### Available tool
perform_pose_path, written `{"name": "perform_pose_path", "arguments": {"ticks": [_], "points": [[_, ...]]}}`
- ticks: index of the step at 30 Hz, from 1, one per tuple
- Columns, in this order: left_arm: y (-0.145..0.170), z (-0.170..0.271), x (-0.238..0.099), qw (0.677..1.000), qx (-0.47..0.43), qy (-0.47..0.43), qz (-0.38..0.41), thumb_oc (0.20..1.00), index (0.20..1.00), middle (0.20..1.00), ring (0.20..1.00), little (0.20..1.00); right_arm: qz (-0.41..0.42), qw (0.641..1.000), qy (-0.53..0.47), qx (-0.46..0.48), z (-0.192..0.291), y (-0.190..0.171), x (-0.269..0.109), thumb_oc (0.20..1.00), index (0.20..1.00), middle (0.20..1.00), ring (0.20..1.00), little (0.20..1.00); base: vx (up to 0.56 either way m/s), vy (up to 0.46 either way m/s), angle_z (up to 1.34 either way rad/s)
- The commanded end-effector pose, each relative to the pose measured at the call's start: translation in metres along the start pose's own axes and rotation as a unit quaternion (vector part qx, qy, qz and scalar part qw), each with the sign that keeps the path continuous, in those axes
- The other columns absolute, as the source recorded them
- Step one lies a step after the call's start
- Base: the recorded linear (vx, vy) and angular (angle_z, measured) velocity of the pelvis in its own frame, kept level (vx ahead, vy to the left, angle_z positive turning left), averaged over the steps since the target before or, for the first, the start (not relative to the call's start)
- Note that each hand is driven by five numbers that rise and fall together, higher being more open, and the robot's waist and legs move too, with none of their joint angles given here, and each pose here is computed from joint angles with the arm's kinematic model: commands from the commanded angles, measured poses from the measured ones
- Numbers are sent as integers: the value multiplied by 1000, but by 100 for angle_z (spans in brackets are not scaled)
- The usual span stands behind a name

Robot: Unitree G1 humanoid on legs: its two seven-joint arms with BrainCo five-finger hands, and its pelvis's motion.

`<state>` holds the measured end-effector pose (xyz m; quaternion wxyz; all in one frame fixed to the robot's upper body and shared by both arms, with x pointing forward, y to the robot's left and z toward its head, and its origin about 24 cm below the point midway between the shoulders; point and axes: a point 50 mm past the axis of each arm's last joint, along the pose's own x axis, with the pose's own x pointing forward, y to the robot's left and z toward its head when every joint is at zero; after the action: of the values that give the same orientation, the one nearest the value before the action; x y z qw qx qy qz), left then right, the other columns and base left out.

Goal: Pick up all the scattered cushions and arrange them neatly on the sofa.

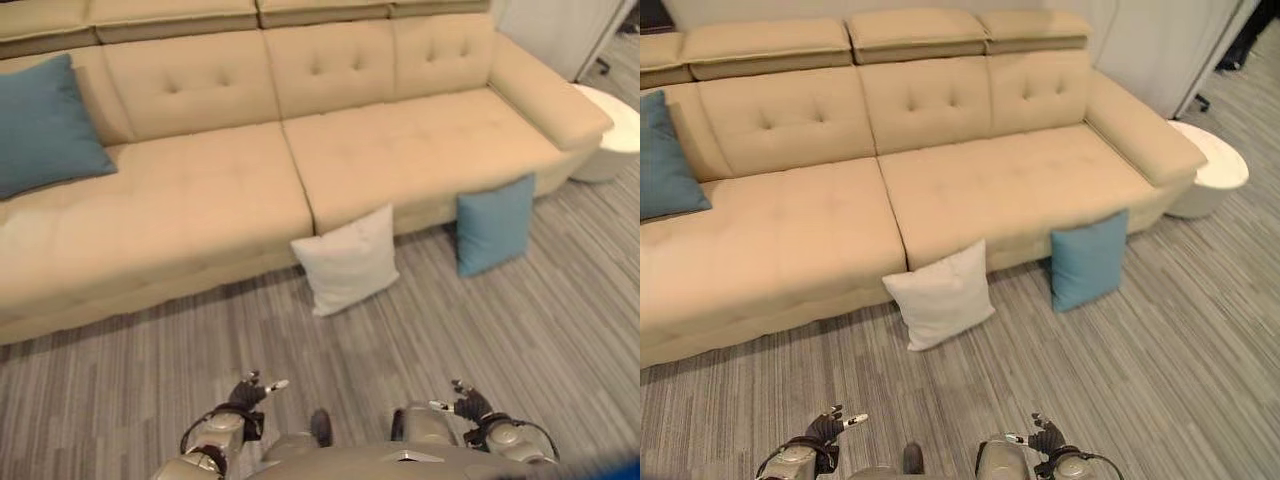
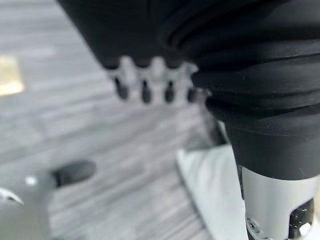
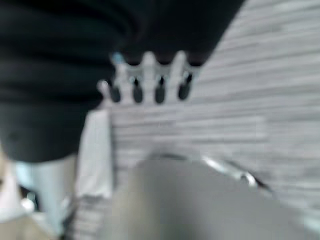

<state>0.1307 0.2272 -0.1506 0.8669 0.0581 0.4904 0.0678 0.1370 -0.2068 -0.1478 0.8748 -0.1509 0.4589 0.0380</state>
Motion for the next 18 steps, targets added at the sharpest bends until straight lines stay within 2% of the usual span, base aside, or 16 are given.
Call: {"name": "perform_pose_path", "arguments": {"ticks": [1, 8, 12, 18], "points": [[-5, 3, 0, 1000, -2, -9, -3, 1000, 1000, 1000, 1000, 1000, -26, 999, -22, -14, 13, -19, 3, 1000, 1000, 1000, 1000, 1000, 224, -129, 24], [-9, -12, -3, 1000, 2, 11, -7, 1000, 1000, 1000, 1000, 1000, -23, 1000, -10, -18, 4, -20, 0, 1000, 1000, 1000, 1000, 1000, 238, -214, 28], [-13, -5, -1, 1000, 2, 2, -17, 1000, 1000, 1000, 1000, 1000, -37, 999, -9, 0, -1, -27, -2, 1000, 1000, 1000, 1000, 1000, 101, -287, 19], [-15, -12, -3, 1000, 14, 10, -22, 1000, 1000, 1000, 1000, 1000, -38, 999, 2, 2, -9, -28, -4, 1000, 1000, 1000, 1000, 1000, 94, -53, 26]]}}
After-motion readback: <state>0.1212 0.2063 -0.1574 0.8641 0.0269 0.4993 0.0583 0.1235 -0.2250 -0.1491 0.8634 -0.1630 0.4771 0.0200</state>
